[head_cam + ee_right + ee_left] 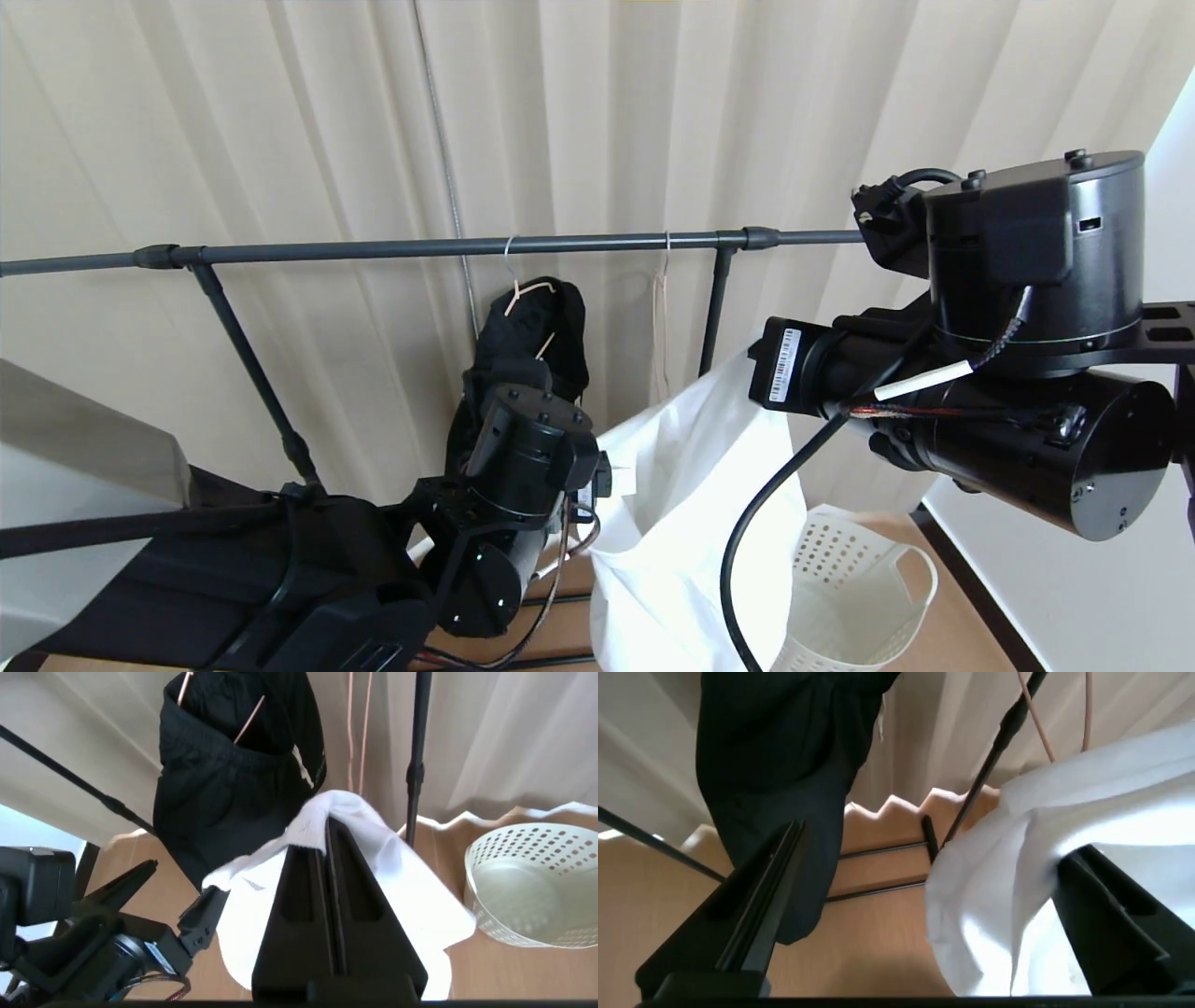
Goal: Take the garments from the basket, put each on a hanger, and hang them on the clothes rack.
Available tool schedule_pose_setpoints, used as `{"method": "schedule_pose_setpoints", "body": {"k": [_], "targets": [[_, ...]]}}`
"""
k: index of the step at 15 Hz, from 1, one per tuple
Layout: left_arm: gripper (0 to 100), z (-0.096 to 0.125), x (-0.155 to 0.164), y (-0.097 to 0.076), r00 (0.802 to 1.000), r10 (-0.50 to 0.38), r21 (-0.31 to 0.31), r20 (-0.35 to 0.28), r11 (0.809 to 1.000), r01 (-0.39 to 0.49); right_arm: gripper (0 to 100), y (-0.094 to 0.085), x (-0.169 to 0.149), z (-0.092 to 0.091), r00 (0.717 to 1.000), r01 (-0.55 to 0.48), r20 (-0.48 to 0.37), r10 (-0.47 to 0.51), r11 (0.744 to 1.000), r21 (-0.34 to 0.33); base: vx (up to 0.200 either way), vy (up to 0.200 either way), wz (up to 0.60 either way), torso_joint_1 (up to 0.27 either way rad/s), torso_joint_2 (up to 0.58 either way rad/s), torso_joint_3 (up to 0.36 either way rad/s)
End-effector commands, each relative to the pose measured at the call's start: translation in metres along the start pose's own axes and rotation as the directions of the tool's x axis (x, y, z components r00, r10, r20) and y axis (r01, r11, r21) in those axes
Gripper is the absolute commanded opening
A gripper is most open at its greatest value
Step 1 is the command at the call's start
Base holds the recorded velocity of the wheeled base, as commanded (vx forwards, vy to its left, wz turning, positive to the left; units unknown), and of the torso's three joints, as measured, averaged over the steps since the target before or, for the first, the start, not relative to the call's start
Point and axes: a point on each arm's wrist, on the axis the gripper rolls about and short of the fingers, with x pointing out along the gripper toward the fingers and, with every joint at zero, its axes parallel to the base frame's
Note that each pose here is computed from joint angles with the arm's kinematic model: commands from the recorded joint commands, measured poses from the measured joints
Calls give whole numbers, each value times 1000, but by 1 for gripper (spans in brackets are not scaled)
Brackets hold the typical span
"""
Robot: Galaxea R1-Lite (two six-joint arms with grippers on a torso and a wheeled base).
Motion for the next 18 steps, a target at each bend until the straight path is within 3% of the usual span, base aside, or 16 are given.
{"method": "schedule_pose_setpoints", "body": {"k": [1,6,10,11,15,18], "targets": [[100,-5,5,4,1000,18,6,-17,1000,-18,0,-1,-3,2,1000,-5,9,5,1000,6,0,0,0,0,0,0],[100,-32,6,12,995,47,58,-92,997,-42,0,-5,-1,7,1000,14,24,-14,1000,18,0,0,0,0,0,0],[100,-42,-10,8,996,4,62,-86,998,2,0,-13,3,13,998,45,38,-46,999,21,0,0,0,0,0,0],[0,-40,-14,7,997,-5,59,-79,998,10,0,-14,4,13,998,50,36,-50,999,12,0,0,0,0,0,0],[0,-3,-33,7,998,-55,35,29,998,54,0,-21,6,5,993,111,34,-109,991,-78,0,0,0,0,0,0],[0,25,-40,9,992,-63,24,106,998,61,0,-24,7,1,991,129,27,-127,987,-97,0,0,0,0,0,0]]}}
